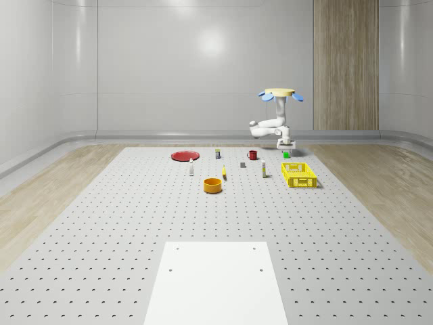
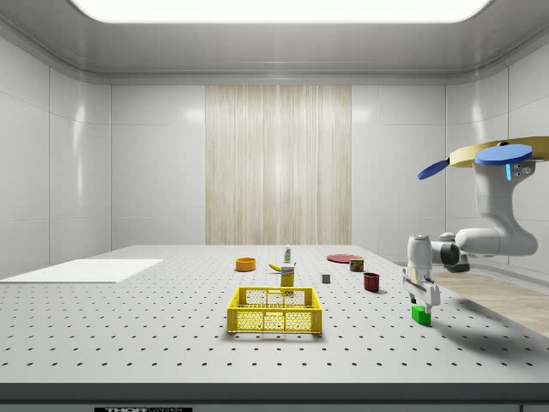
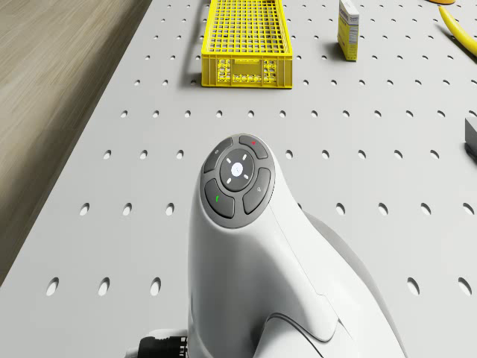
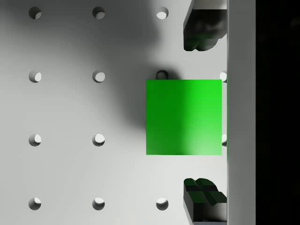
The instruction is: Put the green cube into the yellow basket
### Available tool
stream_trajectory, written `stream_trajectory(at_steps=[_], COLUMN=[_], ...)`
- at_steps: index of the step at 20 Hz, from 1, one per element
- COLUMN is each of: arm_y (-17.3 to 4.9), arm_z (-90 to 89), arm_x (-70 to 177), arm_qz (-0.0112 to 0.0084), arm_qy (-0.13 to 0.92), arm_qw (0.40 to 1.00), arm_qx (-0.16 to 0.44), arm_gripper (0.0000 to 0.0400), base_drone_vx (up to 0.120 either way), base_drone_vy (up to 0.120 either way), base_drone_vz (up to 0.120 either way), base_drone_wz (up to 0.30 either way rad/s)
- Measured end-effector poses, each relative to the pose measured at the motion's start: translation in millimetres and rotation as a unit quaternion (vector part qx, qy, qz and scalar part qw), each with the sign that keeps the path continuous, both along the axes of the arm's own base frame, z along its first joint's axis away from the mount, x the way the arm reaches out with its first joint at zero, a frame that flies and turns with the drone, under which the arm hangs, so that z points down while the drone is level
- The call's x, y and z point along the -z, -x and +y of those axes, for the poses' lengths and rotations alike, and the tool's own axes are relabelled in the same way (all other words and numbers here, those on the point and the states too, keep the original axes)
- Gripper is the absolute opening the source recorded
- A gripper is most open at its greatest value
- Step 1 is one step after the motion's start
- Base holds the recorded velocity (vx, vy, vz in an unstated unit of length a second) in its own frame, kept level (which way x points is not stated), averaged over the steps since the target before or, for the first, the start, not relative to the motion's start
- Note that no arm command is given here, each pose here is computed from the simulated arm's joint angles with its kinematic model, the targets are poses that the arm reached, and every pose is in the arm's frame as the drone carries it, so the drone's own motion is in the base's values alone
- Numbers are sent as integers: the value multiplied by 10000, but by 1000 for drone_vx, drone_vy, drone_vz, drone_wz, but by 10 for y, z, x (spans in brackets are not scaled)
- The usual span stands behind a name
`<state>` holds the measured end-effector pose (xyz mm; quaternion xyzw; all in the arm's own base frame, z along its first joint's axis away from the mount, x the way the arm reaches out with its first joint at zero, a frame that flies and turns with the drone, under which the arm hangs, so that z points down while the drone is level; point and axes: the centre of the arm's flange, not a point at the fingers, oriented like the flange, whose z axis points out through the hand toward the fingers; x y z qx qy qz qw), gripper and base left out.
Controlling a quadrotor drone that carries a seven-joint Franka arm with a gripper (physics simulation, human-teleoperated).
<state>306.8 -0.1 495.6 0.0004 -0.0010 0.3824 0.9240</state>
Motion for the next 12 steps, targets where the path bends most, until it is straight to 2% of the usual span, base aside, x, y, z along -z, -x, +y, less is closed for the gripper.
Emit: stream_trajectory(at_steps=[12], arm_y=[0], arm_z=[0], arm_x=[-256], arm_qz=[-1], arm_qy=[0], arm_qw=[10000], arm_qx=[-1], arm_gripper=[400], base_drone_vx=[0], base_drone_vy=[0], base_drone_vz=[0], base_drone_wz=[0])
